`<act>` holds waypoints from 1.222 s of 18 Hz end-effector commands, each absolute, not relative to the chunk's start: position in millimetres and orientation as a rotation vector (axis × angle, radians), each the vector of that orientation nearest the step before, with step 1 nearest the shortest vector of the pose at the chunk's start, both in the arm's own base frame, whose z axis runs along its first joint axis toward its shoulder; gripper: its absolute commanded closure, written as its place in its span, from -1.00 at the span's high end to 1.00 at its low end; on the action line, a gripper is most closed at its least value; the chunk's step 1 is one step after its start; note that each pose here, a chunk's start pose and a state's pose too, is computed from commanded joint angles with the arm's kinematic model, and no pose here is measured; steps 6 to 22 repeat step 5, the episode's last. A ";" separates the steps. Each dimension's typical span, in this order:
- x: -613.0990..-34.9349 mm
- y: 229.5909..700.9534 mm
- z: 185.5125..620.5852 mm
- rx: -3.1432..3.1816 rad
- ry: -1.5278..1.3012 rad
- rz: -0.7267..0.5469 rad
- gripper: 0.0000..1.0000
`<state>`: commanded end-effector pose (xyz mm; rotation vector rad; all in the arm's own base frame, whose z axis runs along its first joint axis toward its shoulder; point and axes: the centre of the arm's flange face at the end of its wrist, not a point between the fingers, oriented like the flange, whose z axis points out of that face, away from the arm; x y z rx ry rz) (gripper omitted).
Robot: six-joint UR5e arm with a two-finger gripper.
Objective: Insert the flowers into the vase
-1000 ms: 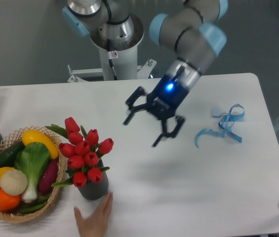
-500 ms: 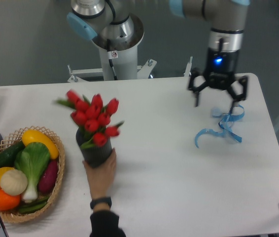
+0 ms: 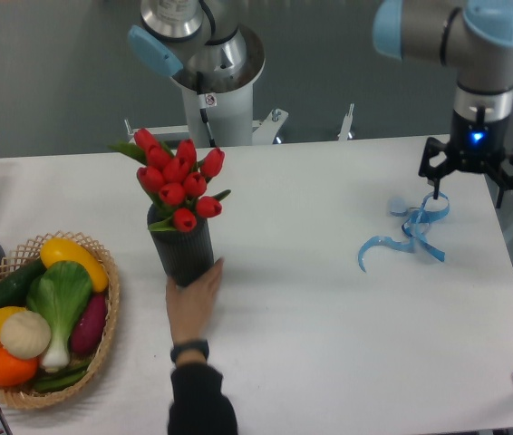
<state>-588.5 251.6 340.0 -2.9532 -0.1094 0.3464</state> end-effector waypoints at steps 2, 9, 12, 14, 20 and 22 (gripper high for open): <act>-588.7 252.2 335.2 -2.963 -0.110 0.328 1.00; -590.2 257.3 319.9 -3.005 -0.099 0.313 1.00; -590.2 257.3 319.9 -3.005 -0.099 0.313 1.00; -590.2 257.3 319.9 -3.005 -0.099 0.313 1.00; -590.2 257.3 319.9 -3.005 -0.099 0.313 1.00; -590.2 257.3 319.9 -3.005 -0.099 0.313 1.00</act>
